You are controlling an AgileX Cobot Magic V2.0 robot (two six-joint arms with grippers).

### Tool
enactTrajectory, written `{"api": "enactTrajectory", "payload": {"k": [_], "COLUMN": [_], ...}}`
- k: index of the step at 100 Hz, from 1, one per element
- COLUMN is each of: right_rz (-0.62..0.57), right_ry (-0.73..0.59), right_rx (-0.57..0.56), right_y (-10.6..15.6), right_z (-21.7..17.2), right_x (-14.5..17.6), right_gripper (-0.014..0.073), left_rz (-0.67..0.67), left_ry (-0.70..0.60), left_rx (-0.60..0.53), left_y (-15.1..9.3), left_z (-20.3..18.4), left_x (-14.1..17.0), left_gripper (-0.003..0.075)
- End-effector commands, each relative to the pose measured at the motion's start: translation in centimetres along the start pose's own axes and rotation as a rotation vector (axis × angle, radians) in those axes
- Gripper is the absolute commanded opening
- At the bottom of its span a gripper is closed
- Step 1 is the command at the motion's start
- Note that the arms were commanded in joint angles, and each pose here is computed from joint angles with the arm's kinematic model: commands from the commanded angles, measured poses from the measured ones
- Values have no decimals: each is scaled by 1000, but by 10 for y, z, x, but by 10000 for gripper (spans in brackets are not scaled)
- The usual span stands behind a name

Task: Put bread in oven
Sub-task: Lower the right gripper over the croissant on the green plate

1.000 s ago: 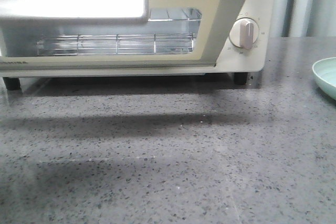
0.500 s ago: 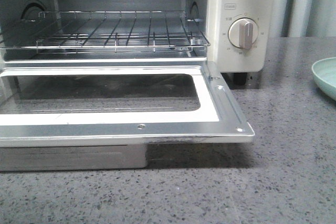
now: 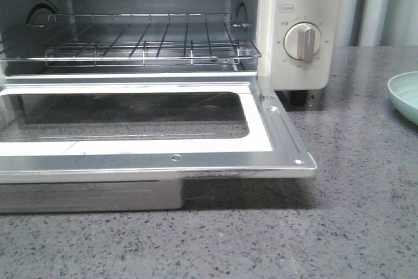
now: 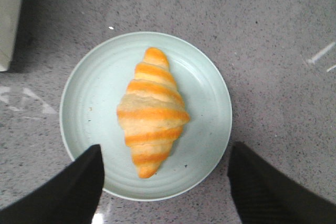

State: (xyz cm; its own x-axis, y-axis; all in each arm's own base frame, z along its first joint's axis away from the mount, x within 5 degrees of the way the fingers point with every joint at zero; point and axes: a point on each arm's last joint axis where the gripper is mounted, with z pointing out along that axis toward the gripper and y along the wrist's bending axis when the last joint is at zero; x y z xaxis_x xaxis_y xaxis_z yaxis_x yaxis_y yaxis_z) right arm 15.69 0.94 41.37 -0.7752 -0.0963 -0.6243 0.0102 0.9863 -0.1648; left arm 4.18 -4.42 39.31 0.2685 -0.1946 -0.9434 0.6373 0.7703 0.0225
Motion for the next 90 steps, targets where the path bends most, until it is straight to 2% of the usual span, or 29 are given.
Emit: {"api": "enactTrajectory", "payload": {"k": [1,13,46,64,90], "right_rz": [-7,-30,-86,-64,-20], "right_ry": [9,60,229,281,350], "right_rx": [50,69,87,108,78], "right_y": [-2,2,18,12,12], "right_z": [5,27,83,103,126], "right_x": [-9,-19,-32,-34,-34], "right_gripper": [479,443,442,442,442], "left_rz": [-16,-11,-11,-11,-11], "left_ry": [-36,-37,-37,-37,-38], "left_rx": [-17,-25,-27,-27,-31], "left_y": [1,2,2,2,3], "left_z": [1,1,1,1,1], "left_x": [-11,-11,-11,-11,-11], "left_gripper": [-21,-21,-21,-21,-21]}}
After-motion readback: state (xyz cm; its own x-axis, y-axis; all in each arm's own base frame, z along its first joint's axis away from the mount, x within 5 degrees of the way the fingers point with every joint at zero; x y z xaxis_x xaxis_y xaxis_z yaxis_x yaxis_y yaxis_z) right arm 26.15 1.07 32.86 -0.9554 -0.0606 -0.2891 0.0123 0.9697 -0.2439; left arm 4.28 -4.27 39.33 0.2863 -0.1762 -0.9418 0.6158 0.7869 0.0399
